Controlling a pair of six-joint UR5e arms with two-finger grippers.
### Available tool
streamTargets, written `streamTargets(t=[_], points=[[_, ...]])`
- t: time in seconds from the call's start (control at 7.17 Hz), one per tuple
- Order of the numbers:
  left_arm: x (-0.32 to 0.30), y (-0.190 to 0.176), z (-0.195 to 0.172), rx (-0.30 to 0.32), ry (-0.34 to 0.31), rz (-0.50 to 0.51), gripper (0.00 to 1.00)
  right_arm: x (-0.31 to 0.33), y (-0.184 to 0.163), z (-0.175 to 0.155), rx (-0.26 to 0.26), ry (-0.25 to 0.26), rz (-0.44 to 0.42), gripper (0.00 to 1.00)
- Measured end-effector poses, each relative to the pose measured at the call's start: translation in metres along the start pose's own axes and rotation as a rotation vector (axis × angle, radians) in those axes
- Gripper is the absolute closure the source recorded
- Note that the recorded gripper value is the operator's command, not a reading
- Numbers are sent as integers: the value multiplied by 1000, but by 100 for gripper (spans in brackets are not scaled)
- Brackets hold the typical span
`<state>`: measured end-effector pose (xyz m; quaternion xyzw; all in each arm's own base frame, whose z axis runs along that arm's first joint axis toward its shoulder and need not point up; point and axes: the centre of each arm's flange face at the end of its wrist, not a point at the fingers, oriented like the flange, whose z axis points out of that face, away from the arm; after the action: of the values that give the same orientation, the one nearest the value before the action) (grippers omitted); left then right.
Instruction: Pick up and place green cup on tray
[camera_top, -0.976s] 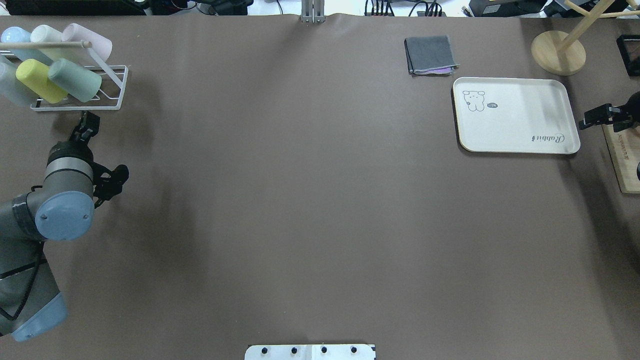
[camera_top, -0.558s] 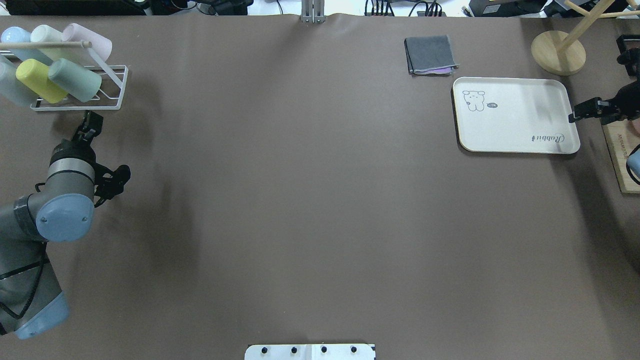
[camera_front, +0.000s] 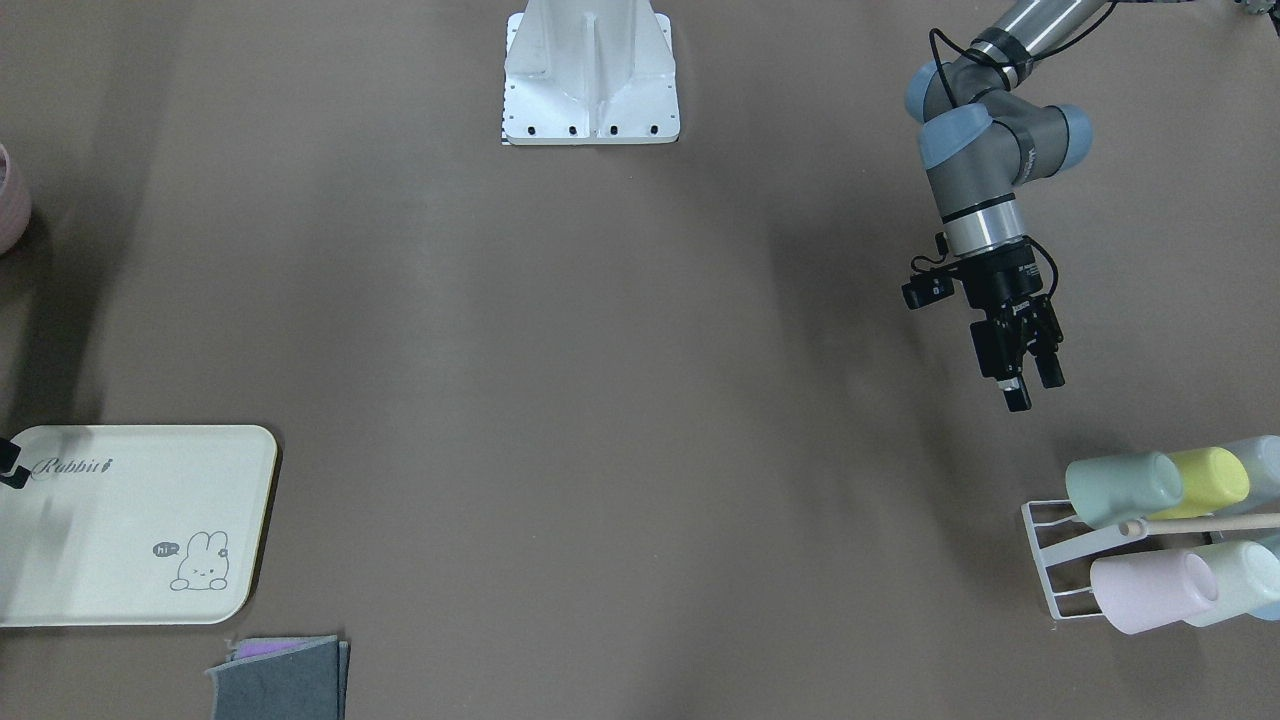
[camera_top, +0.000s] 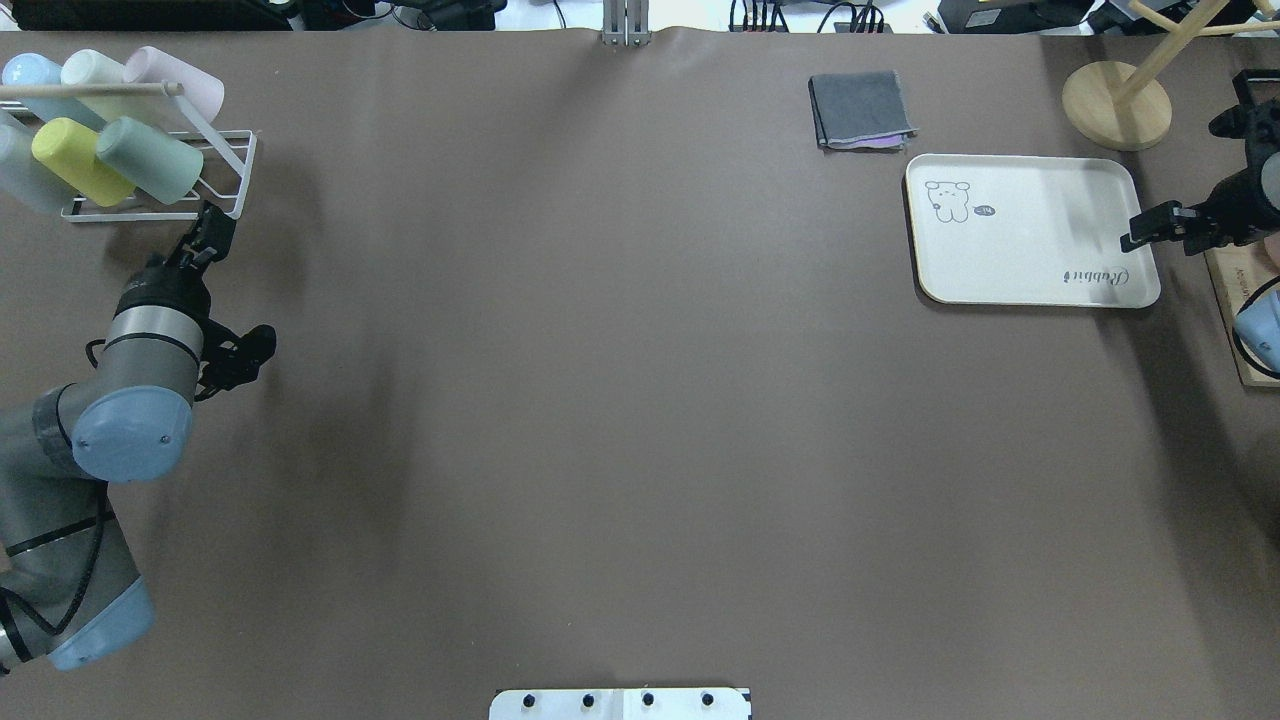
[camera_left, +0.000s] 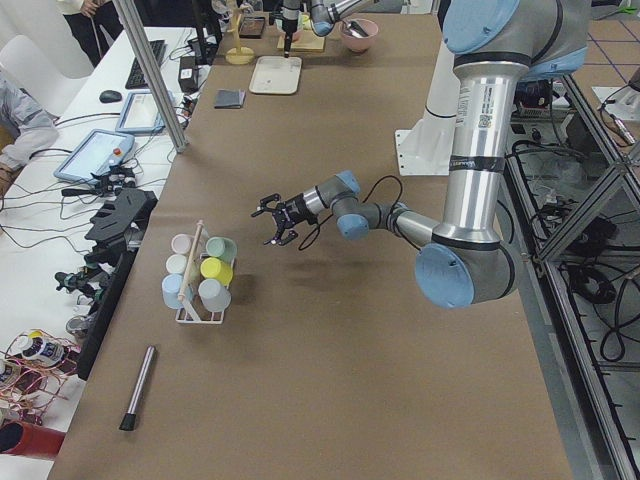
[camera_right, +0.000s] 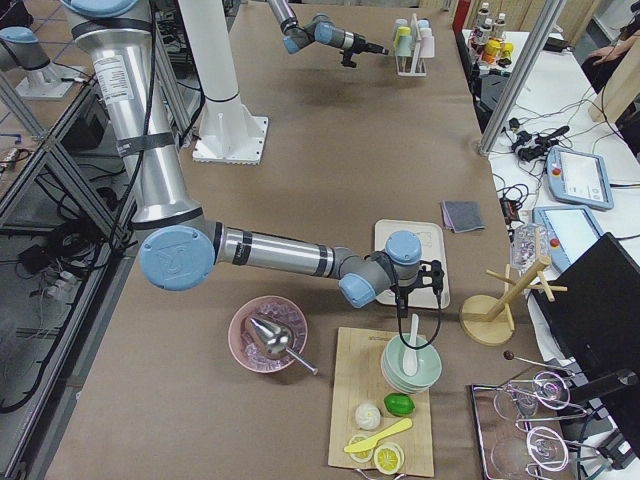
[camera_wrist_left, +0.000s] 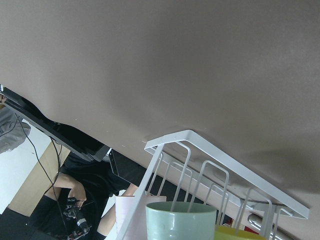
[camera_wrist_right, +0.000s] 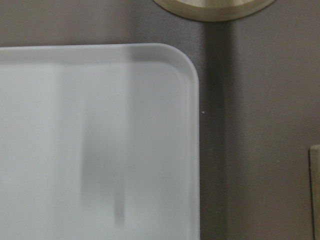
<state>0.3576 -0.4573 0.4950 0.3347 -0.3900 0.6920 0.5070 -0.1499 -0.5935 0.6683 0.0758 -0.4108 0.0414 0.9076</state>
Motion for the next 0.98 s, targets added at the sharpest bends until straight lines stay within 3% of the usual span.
streamTargets(t=[0.42, 0.98], points=[[28, -1, 23, 1, -43, -47, 2, 2, 4, 8, -14, 8, 2, 21], [20, 14, 42, -27, -68, -24, 2, 3, 5, 12, -16, 17, 1, 59]])
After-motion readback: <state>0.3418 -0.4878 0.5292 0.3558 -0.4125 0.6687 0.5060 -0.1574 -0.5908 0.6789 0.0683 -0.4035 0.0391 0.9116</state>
